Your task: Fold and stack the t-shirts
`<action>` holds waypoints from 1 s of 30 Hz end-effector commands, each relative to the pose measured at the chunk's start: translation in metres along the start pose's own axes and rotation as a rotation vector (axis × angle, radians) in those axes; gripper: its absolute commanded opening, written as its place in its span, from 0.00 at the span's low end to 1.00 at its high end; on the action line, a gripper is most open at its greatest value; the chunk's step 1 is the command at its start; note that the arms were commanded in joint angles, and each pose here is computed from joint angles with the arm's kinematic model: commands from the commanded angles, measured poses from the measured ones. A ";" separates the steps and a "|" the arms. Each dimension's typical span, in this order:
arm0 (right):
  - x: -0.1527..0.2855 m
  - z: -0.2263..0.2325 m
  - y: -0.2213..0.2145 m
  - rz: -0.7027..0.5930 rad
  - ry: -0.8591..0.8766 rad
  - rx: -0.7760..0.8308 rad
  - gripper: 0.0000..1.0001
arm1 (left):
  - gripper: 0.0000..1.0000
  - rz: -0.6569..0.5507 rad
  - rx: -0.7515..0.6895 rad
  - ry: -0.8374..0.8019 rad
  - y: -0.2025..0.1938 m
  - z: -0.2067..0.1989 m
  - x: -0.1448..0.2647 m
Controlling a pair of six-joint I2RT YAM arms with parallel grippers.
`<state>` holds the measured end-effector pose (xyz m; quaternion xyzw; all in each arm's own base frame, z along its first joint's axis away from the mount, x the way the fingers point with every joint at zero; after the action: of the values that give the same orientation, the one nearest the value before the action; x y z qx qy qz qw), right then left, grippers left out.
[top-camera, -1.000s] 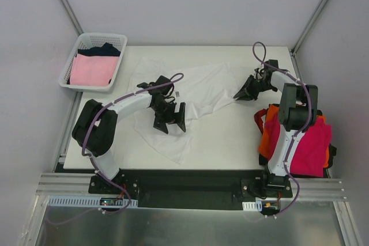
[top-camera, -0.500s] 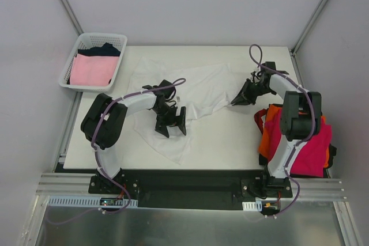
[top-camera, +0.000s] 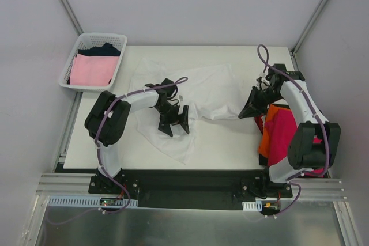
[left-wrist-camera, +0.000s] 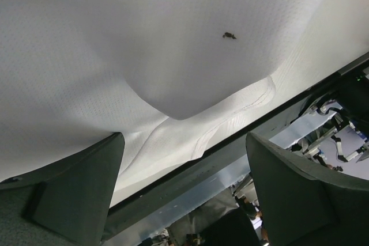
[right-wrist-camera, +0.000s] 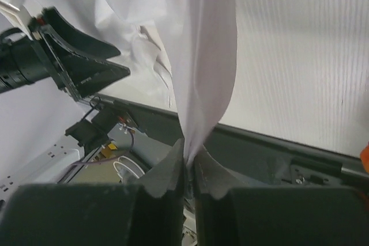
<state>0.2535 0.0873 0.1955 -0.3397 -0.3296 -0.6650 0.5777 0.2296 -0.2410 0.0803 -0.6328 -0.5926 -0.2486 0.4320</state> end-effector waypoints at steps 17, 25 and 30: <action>-0.002 -0.031 -0.089 0.184 -0.121 -0.038 0.17 | 0.90 -0.038 0.109 0.250 -0.044 0.089 0.079; 0.003 -0.018 -0.064 0.056 -0.090 -0.033 0.70 | 0.90 -0.137 0.159 0.148 -0.026 0.067 0.106; -0.003 -0.004 -0.009 -0.063 -0.032 -0.029 0.63 | 0.92 -0.262 0.147 0.076 0.007 0.034 0.126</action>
<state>0.1953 0.0774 0.1788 -0.3977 -0.3286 -0.6337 0.5764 0.2218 -0.1319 0.1353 -0.5272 -0.6216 -0.2740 0.5105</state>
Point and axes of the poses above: each gripper's point midway between its finger pads, its own x axis back along the fingers, its own z axis along the line the jaws close on, y = z × x, the point moved 5 cm from there along x, back along the fingers, and after that the axes turned 13 degrees about x, right-handed, at the moved point
